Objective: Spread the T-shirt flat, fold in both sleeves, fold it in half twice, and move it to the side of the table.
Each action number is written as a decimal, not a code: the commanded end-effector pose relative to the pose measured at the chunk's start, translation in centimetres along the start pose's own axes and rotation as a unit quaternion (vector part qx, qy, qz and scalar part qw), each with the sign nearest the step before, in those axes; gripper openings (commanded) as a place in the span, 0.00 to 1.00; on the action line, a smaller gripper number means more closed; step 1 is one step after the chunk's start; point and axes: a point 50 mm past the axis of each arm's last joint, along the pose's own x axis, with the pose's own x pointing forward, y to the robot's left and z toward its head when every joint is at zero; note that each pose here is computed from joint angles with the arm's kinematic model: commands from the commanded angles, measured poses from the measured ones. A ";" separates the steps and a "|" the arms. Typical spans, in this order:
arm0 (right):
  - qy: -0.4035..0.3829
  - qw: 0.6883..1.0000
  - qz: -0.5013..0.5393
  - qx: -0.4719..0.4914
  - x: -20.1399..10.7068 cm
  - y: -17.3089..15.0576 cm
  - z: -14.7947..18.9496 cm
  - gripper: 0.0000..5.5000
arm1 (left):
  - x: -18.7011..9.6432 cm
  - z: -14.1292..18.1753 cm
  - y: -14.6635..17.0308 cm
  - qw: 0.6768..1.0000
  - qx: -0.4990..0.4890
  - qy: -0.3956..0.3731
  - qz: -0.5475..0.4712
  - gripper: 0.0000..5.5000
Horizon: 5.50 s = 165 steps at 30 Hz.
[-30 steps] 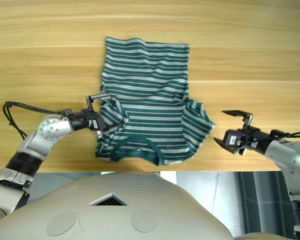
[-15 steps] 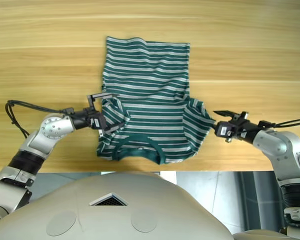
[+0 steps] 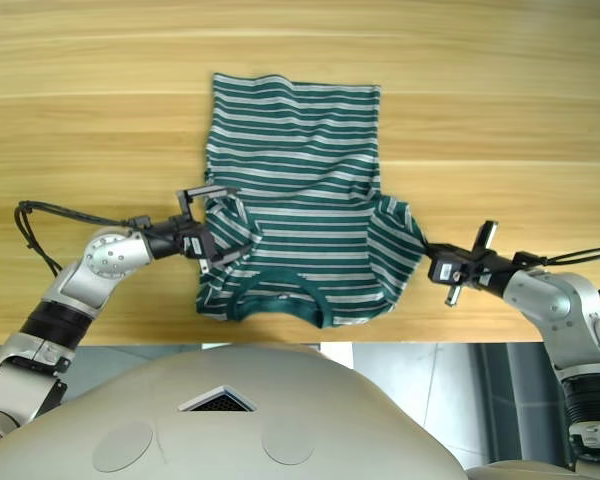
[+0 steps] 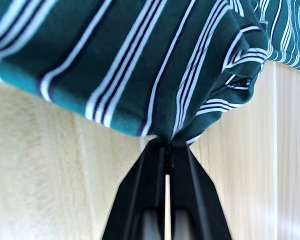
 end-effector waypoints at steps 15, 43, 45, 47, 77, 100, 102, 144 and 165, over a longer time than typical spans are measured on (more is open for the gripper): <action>0.071 0.997 -0.003 0.004 0.0 -0.5 -2.6 0.00 | 0.6 0.6 0.1 1.000 -0.009 -0.016 0.021 0.98; -0.046 0.993 -0.100 -0.046 -0.9 -4.8 2.3 0.00 | 1.5 1.3 0.4 0.998 -0.017 -0.040 0.039 0.98; -0.065 0.992 -0.088 -0.056 -0.6 -4.7 3.2 0.00 | 1.5 1.3 0.3 0.998 -0.018 -0.040 0.038 0.98; -0.081 0.992 -0.074 -0.063 -0.3 -4.5 3.9 0.00 | 1.5 1.3 0.3 0.998 -0.018 -0.040 0.039 0.98; -0.105 0.986 0.004 -0.127 4.8 -2.9 9.3 0.00 | 1.8 1.5 -0.2 0.998 -0.027 -0.044 0.039 0.98; -0.133 0.987 -0.006 -0.092 5.0 -3.8 10.2 0.46 | 1.9 1.4 -0.4 0.998 -0.034 -0.044 0.043 0.98; -0.160 0.984 -0.018 -0.081 4.0 -4.3 10.7 0.53 | 1.9 1.4 -0.4 0.997 -0.035 -0.044 0.043 0.98; -0.118 0.993 0.031 0.002 -0.5 0.4 6.9 0.98 | 2.0 1.0 -0.4 0.997 -0.041 -0.041 0.052 0.98; -0.175 0.984 0.003 -0.014 -2.0 -1.2 8.5 0.98 | -0.7 2.2 2.7 0.993 -0.001 -0.068 0.094 0.98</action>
